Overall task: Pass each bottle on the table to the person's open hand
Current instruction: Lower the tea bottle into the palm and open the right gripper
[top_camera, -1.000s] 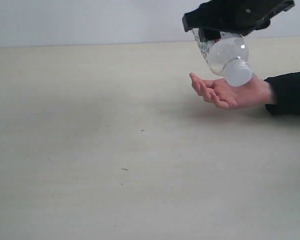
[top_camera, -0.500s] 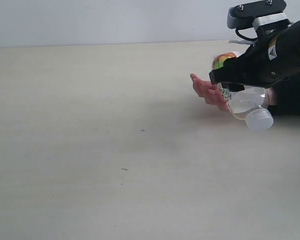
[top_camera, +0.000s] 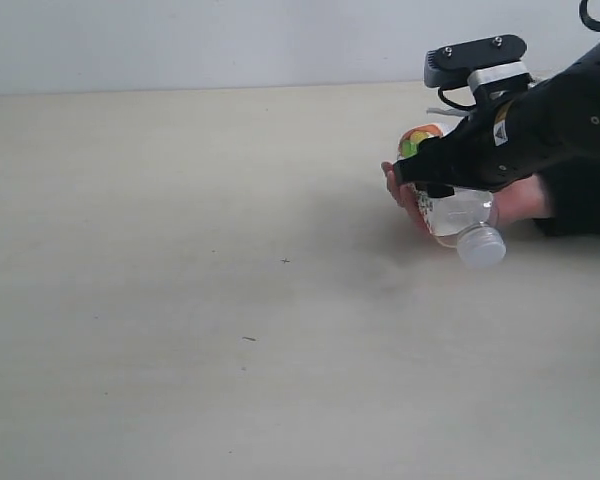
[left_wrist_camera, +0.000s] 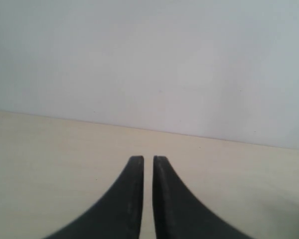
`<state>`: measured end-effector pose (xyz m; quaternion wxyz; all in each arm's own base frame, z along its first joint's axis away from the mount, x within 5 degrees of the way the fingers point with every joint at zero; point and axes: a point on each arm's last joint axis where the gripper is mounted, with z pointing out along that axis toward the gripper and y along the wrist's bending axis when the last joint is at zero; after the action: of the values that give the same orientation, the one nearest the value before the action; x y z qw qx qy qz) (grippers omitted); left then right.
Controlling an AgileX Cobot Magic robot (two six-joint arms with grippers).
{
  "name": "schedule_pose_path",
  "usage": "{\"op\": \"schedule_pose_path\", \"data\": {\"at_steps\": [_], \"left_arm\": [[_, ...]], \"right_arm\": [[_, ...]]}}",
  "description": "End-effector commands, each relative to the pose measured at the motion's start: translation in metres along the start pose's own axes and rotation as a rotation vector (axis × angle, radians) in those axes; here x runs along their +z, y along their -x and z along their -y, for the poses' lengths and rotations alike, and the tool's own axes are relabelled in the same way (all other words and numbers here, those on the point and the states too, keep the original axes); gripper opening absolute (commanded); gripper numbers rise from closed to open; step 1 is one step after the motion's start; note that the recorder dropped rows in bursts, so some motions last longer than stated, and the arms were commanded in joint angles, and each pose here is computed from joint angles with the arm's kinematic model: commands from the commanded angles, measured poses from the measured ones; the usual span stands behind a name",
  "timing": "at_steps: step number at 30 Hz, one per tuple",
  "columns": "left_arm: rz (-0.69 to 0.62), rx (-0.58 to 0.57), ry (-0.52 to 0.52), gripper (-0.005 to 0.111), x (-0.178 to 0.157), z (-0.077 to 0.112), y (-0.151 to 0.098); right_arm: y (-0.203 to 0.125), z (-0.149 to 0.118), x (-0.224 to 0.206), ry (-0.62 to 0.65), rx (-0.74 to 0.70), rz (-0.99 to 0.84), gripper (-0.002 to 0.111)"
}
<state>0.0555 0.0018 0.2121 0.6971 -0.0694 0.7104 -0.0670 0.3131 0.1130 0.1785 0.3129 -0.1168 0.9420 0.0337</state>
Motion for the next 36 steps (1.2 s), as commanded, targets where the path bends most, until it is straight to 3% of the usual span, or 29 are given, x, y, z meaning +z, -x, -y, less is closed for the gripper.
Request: {"op": "schedule_pose_path", "data": {"at_steps": [1,7,10,16,22,26,36], "left_arm": [[0.007,0.000,-0.009,0.010,-0.001,0.001,0.001],[0.007,0.000,-0.009,0.010,-0.001,0.001,0.001],[0.007,0.000,-0.009,0.010,-0.001,0.001,0.001],[0.007,0.000,-0.009,0.010,-0.001,0.001,0.001],[0.007,0.000,-0.009,0.010,-0.001,0.001,0.001],[0.007,0.000,-0.009,0.010,-0.001,0.001,0.001],[0.007,0.000,-0.009,0.010,-0.001,0.001,0.001]], "right_arm": [[0.003,0.000,0.012,0.004,0.003,0.001,0.000],[0.003,0.000,0.013,0.007,0.003,0.005,0.000],[0.002,0.000,0.013,0.005,0.003,0.000,0.007],[0.002,0.000,0.013,0.004,0.003,-0.002,0.039],[0.001,0.000,0.013,-0.002,0.003,-0.015,0.083],[0.000,0.001,0.013,-0.007,0.003,-0.025,0.101],[0.009,0.001,-0.001,0.003,0.007,0.033,0.105]]}}
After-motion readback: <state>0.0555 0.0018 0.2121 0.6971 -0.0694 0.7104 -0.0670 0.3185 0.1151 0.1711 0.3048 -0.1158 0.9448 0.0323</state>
